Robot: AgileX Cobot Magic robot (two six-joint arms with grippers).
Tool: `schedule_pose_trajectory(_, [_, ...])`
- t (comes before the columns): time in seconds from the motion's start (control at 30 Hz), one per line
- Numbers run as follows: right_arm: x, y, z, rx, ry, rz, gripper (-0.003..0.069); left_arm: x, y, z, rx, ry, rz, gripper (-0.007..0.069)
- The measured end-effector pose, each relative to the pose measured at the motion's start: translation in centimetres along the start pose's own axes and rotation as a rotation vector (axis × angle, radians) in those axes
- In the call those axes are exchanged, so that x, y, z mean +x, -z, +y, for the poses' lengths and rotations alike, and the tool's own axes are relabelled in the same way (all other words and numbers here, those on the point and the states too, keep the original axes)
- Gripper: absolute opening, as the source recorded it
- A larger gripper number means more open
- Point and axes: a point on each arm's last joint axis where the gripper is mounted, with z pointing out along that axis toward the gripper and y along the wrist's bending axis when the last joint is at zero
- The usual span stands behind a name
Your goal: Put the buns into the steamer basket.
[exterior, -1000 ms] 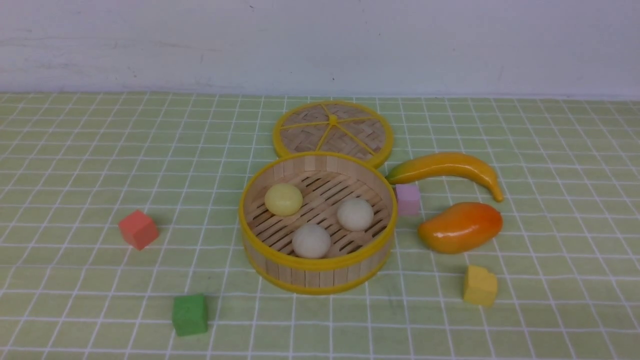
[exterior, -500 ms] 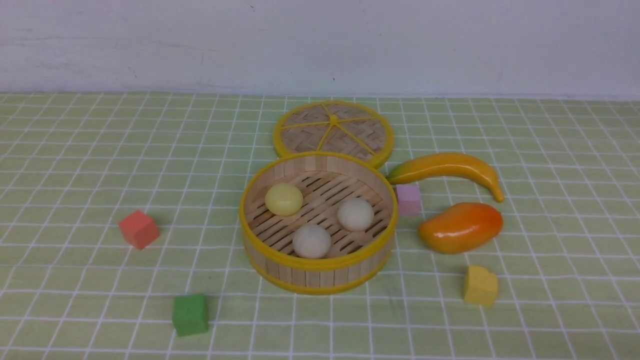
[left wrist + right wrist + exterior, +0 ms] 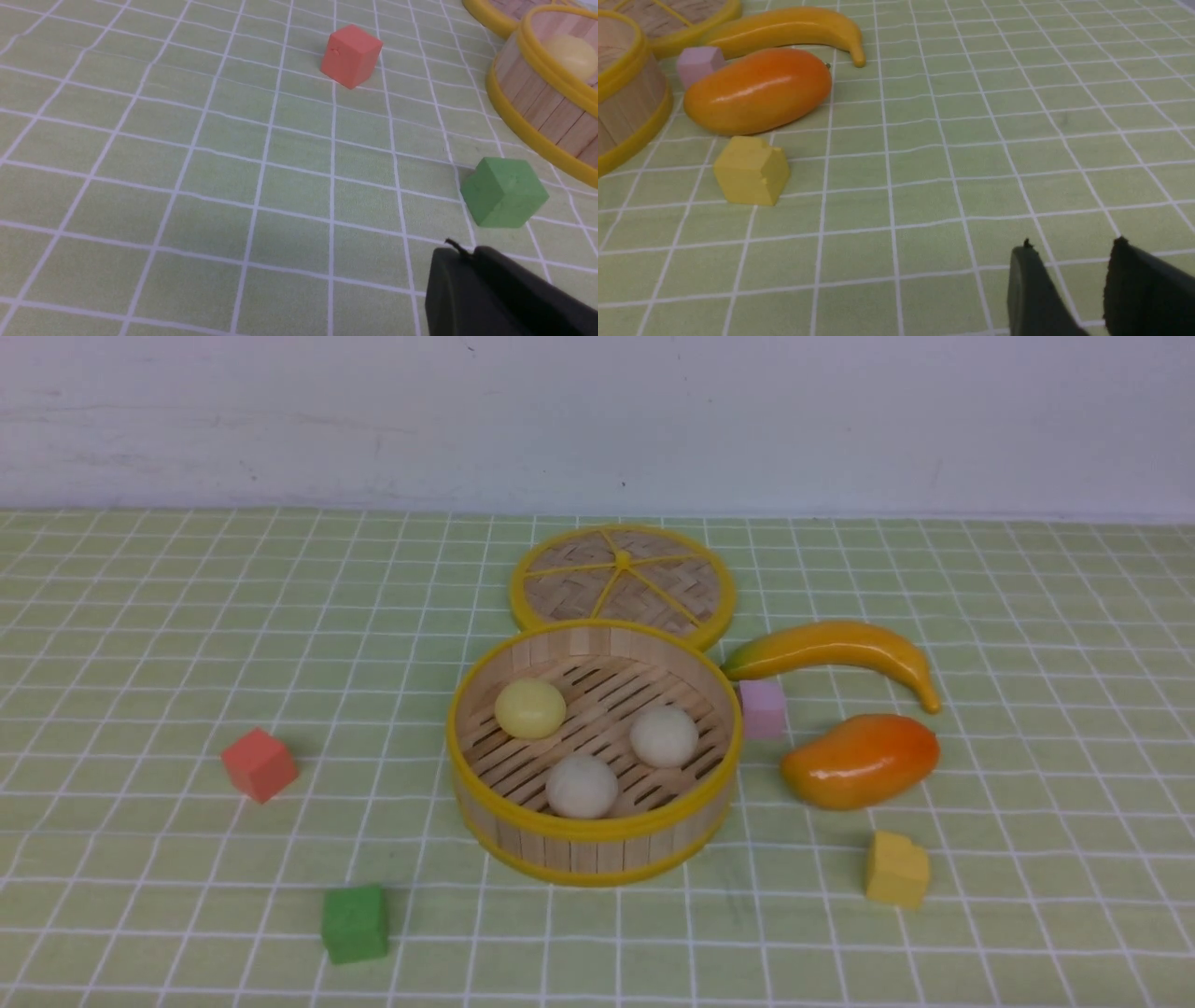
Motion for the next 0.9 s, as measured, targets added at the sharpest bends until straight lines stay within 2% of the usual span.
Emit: schedule_pose_trajectory(0.9, [-0.01, 0.01, 0.0, 0.001, -0.001, 0.002, 0.0239, 0.02, -0.01, 0.02, -0.002, -0.004, 0.0, 0.0056])
